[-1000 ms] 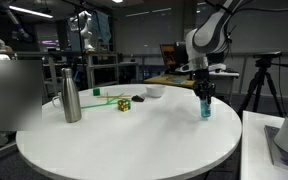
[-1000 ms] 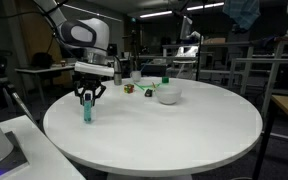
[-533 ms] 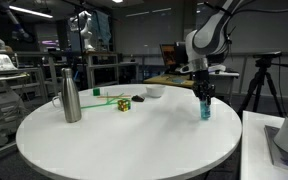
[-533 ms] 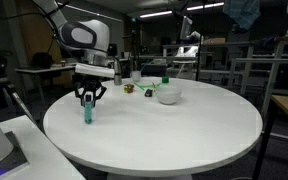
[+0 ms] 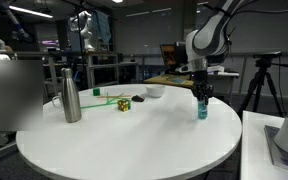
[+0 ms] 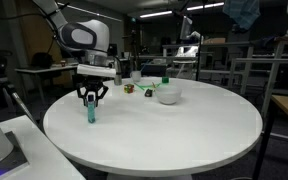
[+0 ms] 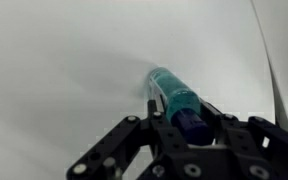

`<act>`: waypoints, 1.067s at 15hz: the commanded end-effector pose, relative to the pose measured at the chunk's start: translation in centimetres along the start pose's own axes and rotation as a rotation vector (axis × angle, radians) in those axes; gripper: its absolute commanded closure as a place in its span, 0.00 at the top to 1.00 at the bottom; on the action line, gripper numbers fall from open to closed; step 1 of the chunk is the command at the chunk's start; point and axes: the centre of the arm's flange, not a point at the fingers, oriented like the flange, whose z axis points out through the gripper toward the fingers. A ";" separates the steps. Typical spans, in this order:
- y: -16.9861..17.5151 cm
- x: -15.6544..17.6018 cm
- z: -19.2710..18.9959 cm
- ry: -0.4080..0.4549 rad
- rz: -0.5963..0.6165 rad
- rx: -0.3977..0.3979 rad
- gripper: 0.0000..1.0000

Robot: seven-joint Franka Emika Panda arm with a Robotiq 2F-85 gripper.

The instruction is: Move the bottle forward

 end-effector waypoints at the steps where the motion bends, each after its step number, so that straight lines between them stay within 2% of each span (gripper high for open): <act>1: 0.2 -0.6 0.8 0.017 -0.014 -0.021 0.10; 8: 0.3 -0.8 1.2 0.018 -0.012 -0.015 0.10; 9: 0.2 -0.1 0.5 0.001 -0.003 -0.001 0.35; 16: 0.2 -0.2 0.5 0.001 -0.002 -0.001 0.35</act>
